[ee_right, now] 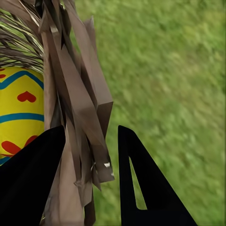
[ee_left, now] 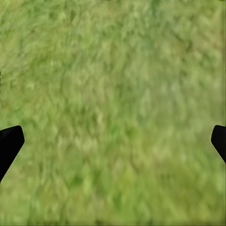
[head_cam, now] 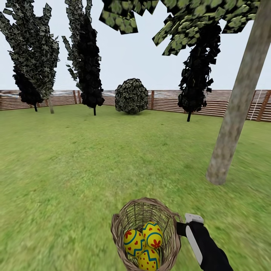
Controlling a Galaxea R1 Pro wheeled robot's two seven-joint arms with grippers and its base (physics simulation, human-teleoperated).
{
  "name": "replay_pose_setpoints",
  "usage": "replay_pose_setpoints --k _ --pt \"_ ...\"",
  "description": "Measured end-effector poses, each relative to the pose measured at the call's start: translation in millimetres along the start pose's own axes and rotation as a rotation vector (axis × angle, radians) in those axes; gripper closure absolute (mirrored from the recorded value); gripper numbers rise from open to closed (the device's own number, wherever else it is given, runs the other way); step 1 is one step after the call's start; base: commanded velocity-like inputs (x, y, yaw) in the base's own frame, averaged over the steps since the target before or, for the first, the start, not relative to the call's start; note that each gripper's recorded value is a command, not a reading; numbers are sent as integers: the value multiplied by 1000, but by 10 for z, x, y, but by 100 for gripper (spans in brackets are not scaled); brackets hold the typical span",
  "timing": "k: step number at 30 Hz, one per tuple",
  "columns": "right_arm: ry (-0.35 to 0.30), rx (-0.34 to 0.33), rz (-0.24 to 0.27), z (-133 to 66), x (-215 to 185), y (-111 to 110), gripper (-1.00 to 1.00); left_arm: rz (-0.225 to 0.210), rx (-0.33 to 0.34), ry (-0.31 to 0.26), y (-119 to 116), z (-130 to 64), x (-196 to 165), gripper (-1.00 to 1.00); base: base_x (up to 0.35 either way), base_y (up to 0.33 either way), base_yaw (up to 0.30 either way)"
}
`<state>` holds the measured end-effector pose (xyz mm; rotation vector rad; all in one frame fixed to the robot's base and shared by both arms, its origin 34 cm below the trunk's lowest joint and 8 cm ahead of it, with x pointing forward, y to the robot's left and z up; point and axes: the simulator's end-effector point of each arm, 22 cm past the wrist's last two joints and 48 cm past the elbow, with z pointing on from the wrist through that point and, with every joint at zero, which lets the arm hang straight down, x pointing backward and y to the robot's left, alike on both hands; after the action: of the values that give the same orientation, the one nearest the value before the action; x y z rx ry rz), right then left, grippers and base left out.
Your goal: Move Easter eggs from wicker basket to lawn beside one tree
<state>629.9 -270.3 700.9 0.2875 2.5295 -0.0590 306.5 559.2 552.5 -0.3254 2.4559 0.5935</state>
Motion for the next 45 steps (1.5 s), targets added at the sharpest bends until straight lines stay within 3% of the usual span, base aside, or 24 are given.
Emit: replay_pose_setpoints --k 10,45 --pt "0 -1 -2 -130 -88 8 100 -1 0 -25 53 -118 -153 -100 0 0 0" --pt "-23 -15 5 -574 -393 119 100 -1 3 -26 223 -507 -440 -100 0 0 0"
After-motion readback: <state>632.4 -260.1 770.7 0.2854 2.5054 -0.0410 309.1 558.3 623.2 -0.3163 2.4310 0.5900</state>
